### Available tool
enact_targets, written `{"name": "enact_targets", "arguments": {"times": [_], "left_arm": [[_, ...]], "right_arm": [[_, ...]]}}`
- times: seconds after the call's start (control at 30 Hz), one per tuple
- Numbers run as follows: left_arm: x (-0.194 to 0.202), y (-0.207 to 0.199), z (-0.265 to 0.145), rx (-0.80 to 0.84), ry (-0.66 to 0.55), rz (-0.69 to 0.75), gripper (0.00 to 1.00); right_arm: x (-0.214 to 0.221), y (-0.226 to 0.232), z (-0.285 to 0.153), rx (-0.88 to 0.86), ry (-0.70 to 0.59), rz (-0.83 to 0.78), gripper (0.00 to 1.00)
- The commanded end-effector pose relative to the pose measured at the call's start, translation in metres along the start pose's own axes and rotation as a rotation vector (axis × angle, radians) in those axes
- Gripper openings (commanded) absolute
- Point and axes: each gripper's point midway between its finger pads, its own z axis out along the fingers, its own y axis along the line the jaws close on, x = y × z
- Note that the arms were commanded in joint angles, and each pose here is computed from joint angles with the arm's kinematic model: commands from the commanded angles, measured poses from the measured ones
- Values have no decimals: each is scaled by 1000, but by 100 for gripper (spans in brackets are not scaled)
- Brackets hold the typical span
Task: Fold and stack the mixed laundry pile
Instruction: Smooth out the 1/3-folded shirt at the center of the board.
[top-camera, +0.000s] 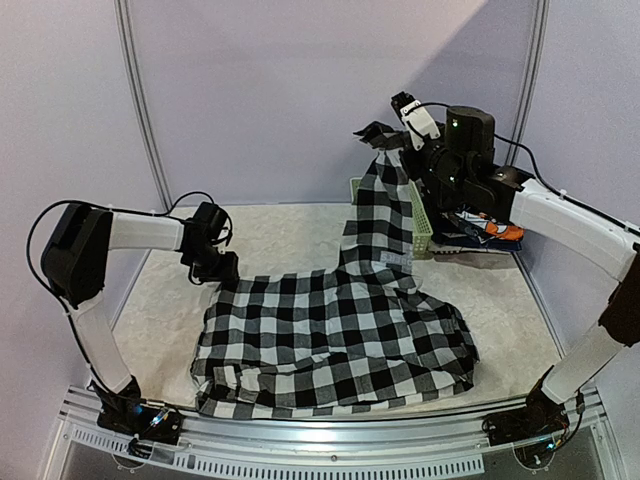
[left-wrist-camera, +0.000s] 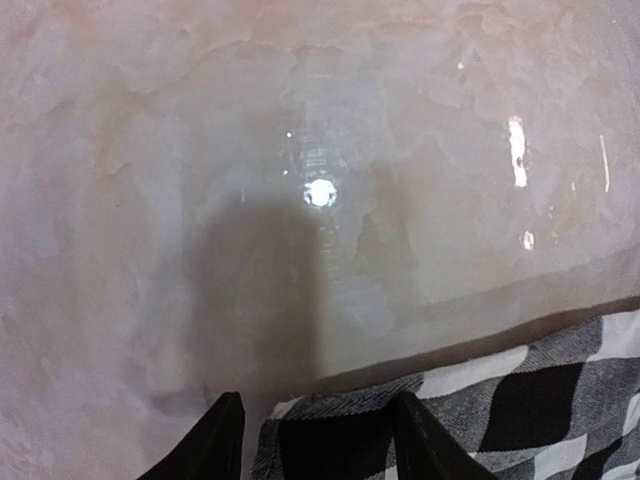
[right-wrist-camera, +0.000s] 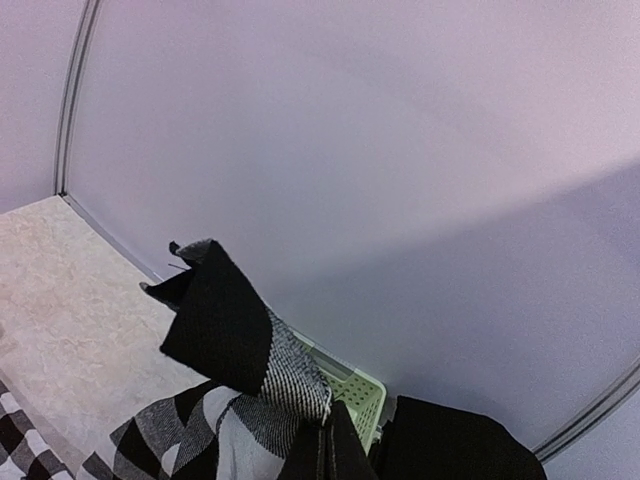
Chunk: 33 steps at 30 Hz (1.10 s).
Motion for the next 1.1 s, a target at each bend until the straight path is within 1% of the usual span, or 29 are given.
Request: {"name": "enact_targets", "arguments": {"times": [0.0, 0.07, 0.17, 0.3, 0.33, 0.37, 0.4, 0.43, 0.5, 0.57, 0.8, 0.9, 1.07], "left_arm": [[-12, -3, 7, 28, -13, -11, 50], [-11, -3, 9, 26, -8, -13, 48], [-9, 6, 11, -17, -6, -19, 48], [-9, 2, 17, -2, -3, -14, 44], [-10, 2, 18, 3, -1, -17, 45], [-11, 1, 18, 7, -4, -18, 49], [-12, 0, 18, 13, -12, -21, 58], [-15, -1, 14, 20, -28, -23, 62], [-21, -1, 10, 20, -56, -28, 64], [-26, 4, 7, -4, -67, -39, 62], [-34, 0, 11, 12, -53, -47, 44], [-29, -1, 14, 22, -38, -55, 41], [-16, 0, 17, 20, -1, -67, 41]], "right_arm": [[-41, -17, -19, 0, -97, 15, 0], [-41, -18, -16, 9, -93, 7, 0], [-32, -16, -9, 22, -65, -9, 0], [-21, -8, -2, 8, -44, -15, 0], [-19, -6, -1, 4, -42, -14, 0], [-17, -5, 0, 0, -38, -11, 0], [-14, -3, 1, -4, -32, -10, 0], [-11, -1, 3, -7, -23, -10, 0], [-5, 1, 4, -8, -10, -8, 0], [-1, 2, 4, -11, 0, -4, 0], [3, 4, -2, -21, 3, 25, 0], [5, 3, -3, -21, 9, 28, 0], [7, 3, -3, -18, 15, 30, 0]]}}
